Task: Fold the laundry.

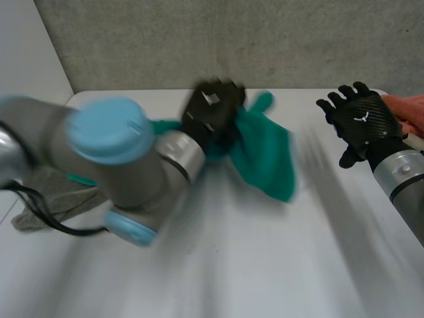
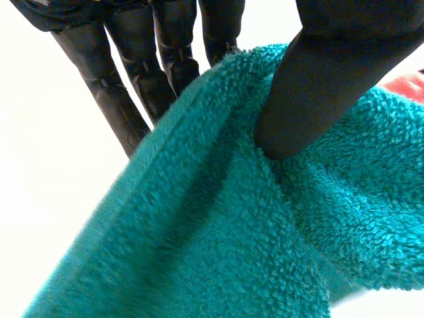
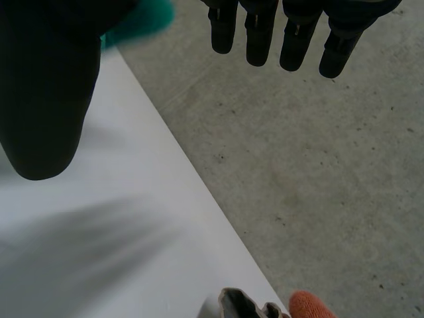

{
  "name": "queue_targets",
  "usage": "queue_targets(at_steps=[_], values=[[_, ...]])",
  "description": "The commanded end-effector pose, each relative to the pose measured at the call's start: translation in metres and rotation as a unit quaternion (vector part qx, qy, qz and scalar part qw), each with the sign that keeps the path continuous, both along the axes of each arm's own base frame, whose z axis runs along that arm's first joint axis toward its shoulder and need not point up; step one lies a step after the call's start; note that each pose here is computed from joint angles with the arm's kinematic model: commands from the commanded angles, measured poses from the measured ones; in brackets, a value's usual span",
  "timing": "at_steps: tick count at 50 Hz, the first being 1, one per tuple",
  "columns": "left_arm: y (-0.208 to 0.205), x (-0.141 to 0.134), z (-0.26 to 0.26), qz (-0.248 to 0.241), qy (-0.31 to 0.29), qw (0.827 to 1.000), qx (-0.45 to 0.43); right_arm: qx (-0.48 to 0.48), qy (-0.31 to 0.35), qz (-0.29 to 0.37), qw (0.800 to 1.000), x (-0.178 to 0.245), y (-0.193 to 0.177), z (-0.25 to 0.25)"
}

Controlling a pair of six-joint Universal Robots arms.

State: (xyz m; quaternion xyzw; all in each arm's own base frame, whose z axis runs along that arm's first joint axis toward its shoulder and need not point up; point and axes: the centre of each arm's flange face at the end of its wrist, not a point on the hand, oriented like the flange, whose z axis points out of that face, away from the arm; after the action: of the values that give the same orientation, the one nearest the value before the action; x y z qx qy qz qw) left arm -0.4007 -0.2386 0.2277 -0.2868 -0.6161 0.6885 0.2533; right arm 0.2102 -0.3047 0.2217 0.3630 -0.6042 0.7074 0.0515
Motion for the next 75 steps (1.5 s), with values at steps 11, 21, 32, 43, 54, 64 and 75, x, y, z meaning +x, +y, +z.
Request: queue_targets(at_steps=[11,21,32,43,54,64,75], values=[[-0.003,0.041,0.014,0.047,-0.024,0.999,-0.003,0.122,-0.008,0.006,0.993,0.003,-0.002,-0.007],[-0.017,0.108,-0.006,0.122,-0.149,0.981,-0.016,0.305,0.003,0.036,0.952,0.006,0.014,-0.017],[-0.038,0.161,-0.042,0.180,-0.227,0.956,0.040,0.362,0.004,0.038,0.931,0.011,0.011,-0.057],[-0.036,0.168,-0.057,0.137,-0.226,0.962,0.066,0.291,-0.050,0.033,0.955,0.014,-0.004,-0.031],[-0.030,0.164,-0.060,0.111,-0.219,0.967,0.072,0.269,-0.048,0.044,0.961,0.018,0.014,-0.007],[-0.027,0.166,-0.061,0.112,-0.219,0.966,0.079,0.302,-0.004,0.034,0.953,0.019,0.006,-0.048],[-0.026,0.167,-0.061,0.114,-0.219,0.966,0.082,0.298,0.006,0.036,0.954,0.025,0.013,-0.047]])
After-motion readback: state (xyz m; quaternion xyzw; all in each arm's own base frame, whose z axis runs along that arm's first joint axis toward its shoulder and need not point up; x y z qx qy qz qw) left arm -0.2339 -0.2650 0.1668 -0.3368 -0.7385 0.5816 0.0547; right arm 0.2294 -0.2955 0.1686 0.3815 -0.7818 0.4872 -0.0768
